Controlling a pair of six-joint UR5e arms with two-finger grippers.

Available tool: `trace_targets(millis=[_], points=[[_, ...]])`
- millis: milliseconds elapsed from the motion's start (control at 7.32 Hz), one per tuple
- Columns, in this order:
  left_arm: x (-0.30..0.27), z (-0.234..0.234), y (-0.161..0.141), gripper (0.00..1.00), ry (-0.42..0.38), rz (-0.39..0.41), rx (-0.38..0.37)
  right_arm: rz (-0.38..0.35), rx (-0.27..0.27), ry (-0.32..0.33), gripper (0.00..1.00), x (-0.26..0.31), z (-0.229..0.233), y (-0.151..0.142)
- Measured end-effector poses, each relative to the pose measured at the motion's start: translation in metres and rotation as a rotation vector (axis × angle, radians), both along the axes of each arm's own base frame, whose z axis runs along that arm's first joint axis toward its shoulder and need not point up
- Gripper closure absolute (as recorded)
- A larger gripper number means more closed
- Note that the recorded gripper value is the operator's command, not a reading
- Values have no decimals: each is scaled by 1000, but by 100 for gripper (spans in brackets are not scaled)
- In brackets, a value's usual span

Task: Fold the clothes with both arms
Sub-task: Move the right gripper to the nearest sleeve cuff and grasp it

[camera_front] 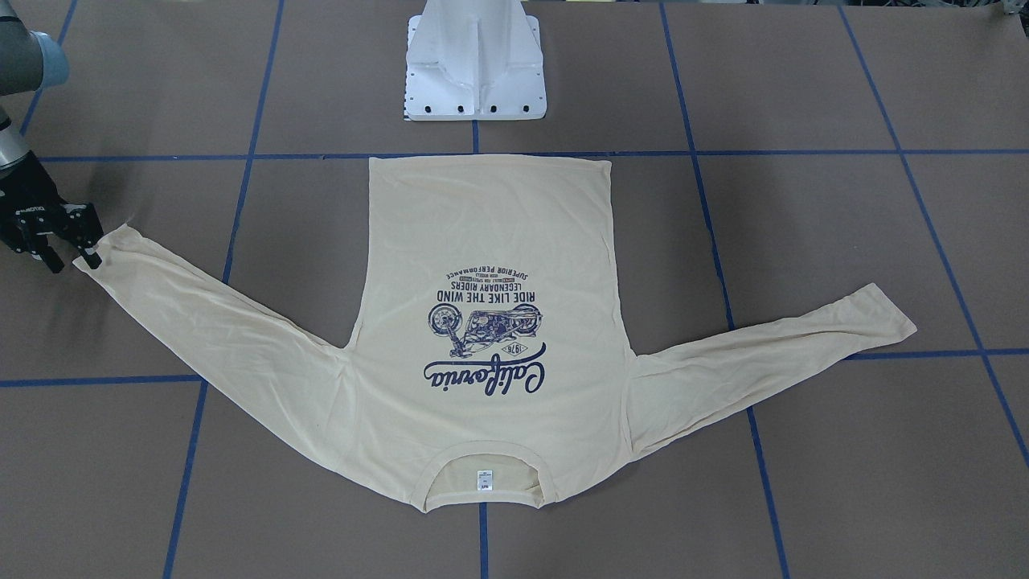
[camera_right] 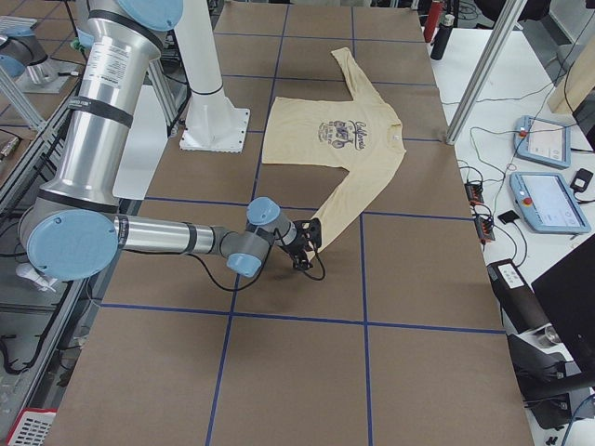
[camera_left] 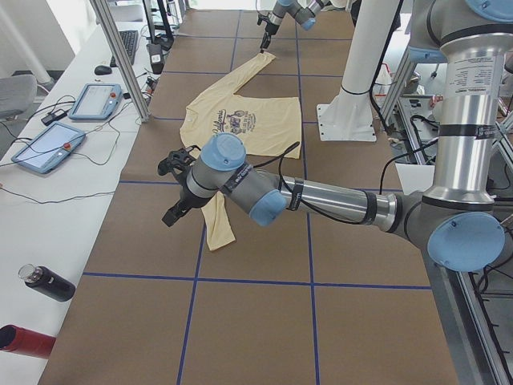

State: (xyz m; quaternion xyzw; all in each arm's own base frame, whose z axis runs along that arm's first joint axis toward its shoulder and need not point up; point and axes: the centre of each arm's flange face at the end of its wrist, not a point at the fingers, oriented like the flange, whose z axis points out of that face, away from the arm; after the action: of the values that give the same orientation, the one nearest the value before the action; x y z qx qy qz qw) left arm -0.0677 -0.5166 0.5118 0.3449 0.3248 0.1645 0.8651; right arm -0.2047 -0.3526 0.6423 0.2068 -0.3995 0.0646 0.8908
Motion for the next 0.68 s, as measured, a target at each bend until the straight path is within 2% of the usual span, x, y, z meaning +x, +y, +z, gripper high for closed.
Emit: trace_targets(millis=[273, 547, 683], points=[[0, 4, 3, 0, -1, 1, -5, -4, 0, 9, 44, -1, 3, 3], [0, 7, 5, 0, -1, 1, -4, -10, -2, 12, 56, -3, 4, 6], [0, 8, 6, 0, -1, 1, -5, -12, -3, 13, 56, -3, 5, 7]])
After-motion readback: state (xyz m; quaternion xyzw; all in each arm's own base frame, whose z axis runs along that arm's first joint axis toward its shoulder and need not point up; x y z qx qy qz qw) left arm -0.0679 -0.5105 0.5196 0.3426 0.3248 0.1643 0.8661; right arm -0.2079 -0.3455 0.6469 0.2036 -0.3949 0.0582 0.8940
